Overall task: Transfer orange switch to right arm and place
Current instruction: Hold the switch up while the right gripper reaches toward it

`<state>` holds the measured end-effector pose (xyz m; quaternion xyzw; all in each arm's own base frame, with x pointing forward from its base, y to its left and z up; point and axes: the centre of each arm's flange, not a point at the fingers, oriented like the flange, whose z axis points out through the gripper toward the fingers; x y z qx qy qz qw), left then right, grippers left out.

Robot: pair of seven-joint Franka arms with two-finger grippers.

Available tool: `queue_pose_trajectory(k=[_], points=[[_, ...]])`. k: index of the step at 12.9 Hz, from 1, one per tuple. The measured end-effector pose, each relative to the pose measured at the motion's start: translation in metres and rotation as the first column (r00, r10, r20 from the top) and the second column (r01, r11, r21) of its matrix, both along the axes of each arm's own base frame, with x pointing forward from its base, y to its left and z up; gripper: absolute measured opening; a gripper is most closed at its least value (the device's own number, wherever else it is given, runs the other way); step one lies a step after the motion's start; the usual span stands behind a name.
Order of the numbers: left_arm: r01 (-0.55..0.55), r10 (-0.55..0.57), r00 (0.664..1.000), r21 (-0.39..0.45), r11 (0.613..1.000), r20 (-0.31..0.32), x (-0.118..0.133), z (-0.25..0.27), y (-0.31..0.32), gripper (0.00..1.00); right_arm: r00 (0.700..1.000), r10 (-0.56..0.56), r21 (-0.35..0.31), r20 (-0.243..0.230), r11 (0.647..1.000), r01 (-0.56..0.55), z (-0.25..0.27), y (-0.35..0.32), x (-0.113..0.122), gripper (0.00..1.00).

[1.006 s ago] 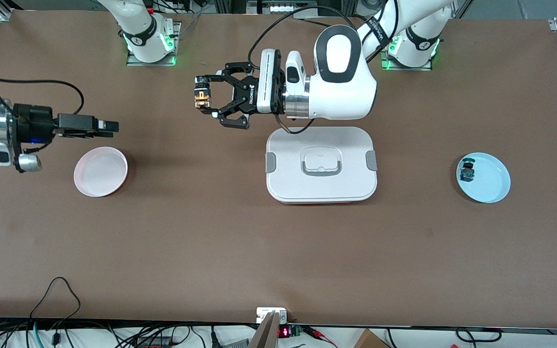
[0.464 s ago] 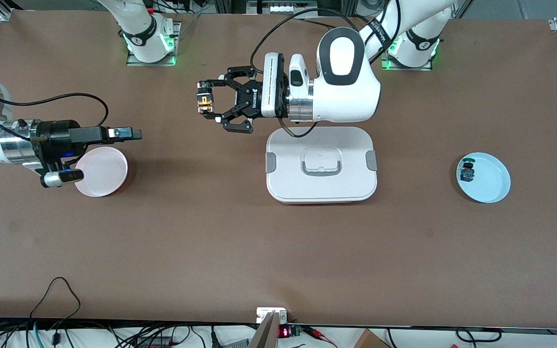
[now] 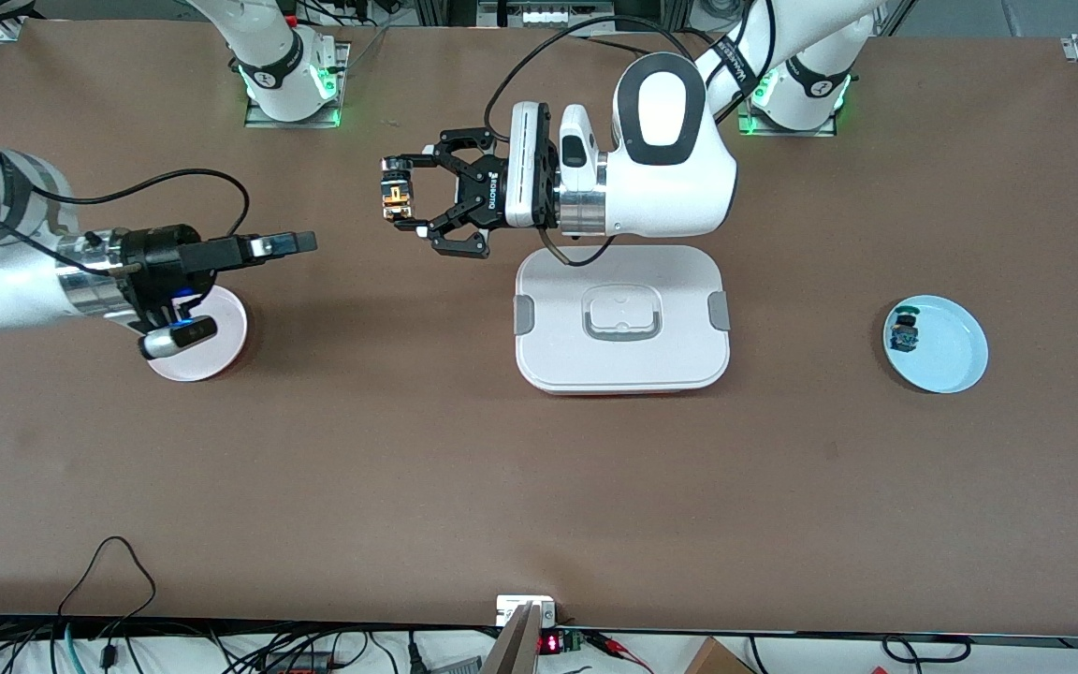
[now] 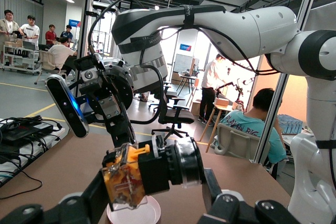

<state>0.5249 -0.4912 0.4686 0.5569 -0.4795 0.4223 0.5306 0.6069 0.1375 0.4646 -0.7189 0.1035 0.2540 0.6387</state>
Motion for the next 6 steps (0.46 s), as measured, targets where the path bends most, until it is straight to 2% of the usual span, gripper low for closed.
queue_pose_trajectory(k=[2, 6], points=[[0.002, -0.002, 1.0, 0.0, 1.0, 0.03, 0.001, -0.002, 0.0, 0.75, 1.0, -0.007, 0.013, -0.014, 1.0, 0.007, -0.004, 0.015, -0.002, 1.0], [0.003, -0.003, 0.999, 0.0, 1.0, 0.047, 0.002, -0.005, 0.0, 0.75, 0.999, 0.001, 0.043, -0.037, 0.999, 0.0, -0.009, 0.04, -0.008, 1.0]])
